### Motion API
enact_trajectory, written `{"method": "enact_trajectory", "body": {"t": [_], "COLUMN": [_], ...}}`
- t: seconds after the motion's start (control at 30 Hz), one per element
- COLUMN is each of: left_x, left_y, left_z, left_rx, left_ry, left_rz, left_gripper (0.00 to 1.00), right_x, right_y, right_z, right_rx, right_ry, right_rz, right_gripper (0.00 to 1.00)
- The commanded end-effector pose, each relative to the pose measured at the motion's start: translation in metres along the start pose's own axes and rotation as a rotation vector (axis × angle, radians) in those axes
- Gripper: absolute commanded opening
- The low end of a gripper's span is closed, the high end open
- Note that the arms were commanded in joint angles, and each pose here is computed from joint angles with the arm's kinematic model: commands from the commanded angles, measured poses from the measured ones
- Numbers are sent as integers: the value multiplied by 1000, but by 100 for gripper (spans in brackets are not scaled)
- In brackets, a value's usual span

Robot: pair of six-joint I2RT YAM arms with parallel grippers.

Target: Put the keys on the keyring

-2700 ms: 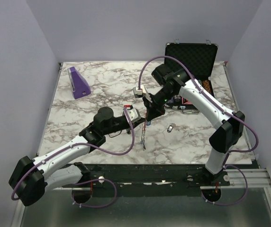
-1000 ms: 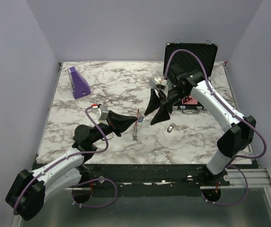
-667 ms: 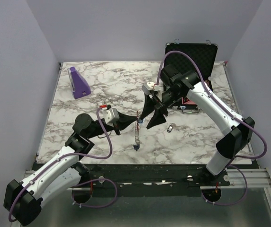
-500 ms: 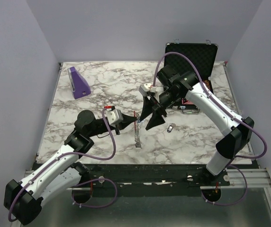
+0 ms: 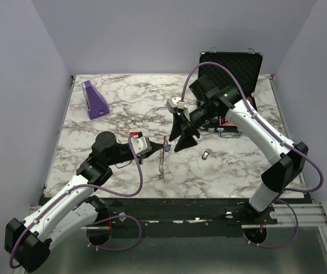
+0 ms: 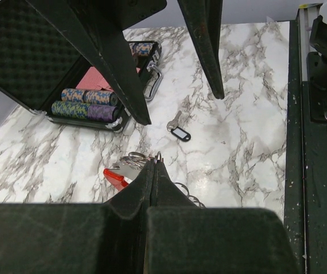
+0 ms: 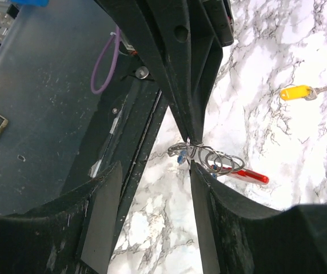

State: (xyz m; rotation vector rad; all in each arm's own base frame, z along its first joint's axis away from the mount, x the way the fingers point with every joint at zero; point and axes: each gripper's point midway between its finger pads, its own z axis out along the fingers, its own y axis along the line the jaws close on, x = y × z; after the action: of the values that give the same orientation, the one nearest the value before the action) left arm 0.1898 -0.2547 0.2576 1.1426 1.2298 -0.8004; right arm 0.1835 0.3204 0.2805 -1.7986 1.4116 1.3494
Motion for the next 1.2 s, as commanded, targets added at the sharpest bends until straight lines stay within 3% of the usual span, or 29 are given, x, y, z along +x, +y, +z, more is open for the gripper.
{"method": "enact_trajectory", "body": {"t": [0.0,0.3,1.17], "left_x": [-21,-24,-28], "left_y": [-5,-11,-13], "left_z": [-1,0,-5], "left_rx": [34,45,-11], "left_ry": [-72,-138,-313], "left_rz": [52,20,-148], "left_gripper": [0,0,0], "right_x": [3,11,11], "right_y": [-7,-8,9], "right_z": [4,11,16], "right_rx": [-1,-10,-77], "right_ry": [-7,0,-61], "right_rz": [21,46,60], "right_gripper": [58,53,51]}}
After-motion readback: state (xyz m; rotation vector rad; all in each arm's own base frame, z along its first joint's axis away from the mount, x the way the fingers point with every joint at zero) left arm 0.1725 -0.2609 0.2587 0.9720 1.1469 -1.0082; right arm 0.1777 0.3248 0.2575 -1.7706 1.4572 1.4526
